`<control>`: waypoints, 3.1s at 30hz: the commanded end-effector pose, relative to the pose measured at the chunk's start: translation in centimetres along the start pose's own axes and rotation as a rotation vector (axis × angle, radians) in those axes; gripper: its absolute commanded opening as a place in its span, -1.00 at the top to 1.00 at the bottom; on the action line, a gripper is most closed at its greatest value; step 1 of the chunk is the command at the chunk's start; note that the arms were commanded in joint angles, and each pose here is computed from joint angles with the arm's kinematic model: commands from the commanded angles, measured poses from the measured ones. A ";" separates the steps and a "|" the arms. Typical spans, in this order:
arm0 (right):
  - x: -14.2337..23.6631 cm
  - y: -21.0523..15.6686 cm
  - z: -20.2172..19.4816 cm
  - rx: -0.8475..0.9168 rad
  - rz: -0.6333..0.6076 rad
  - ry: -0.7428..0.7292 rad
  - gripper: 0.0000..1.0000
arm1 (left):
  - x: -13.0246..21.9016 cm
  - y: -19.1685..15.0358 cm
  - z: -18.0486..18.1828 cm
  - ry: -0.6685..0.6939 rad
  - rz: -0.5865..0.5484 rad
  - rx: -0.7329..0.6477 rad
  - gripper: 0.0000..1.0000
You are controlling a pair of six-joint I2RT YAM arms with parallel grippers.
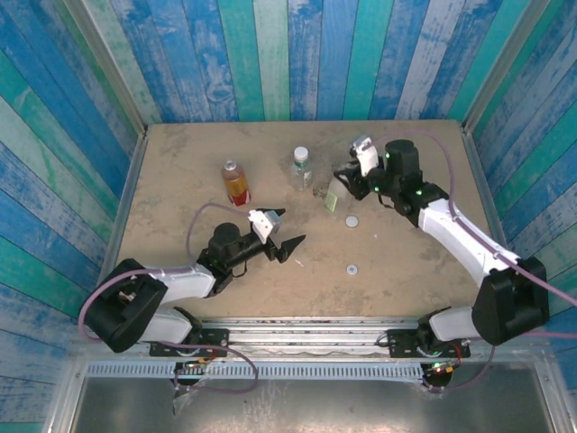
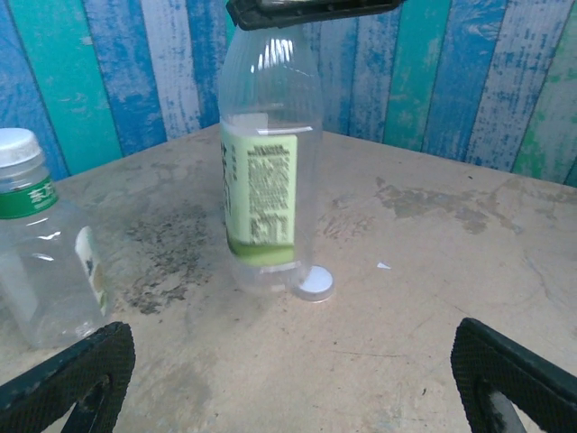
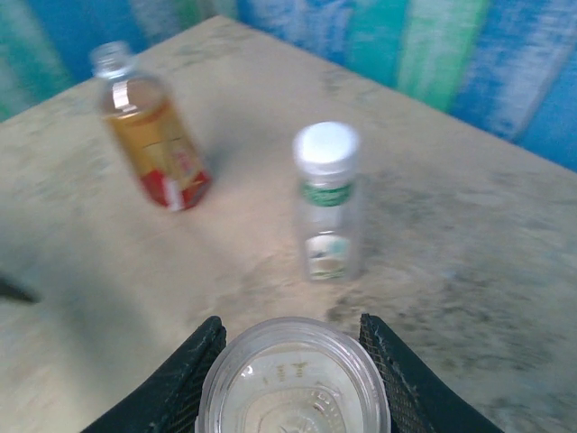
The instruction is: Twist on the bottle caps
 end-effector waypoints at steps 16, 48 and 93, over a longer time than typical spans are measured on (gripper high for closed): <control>-0.1 -4.5 7.7 0.351 0.142 0.621 0.44 | -2.5 -2.1 -0.2 -0.353 -0.130 -0.106 -0.99; -2.5 -4.3 8.2 0.297 0.147 0.596 0.03 | -4.0 -3.6 0.0 -0.358 -0.133 -0.085 -0.16; -7.3 -14.2 -5.0 -0.432 0.445 -0.571 -0.07 | -2.7 -4.7 -0.7 -0.353 -0.077 -0.081 -0.18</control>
Point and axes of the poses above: each hand's point on the last joint's axis, 136 mm out from that joint toward the fingers, its own x axis back along the fingers, its own z axis along the line the jaws close on, y = z × x, the point moved 10 cm from there along x, back along the fingers, and after that the axes turned 11 degrees about -x, right-handed, at the moved point
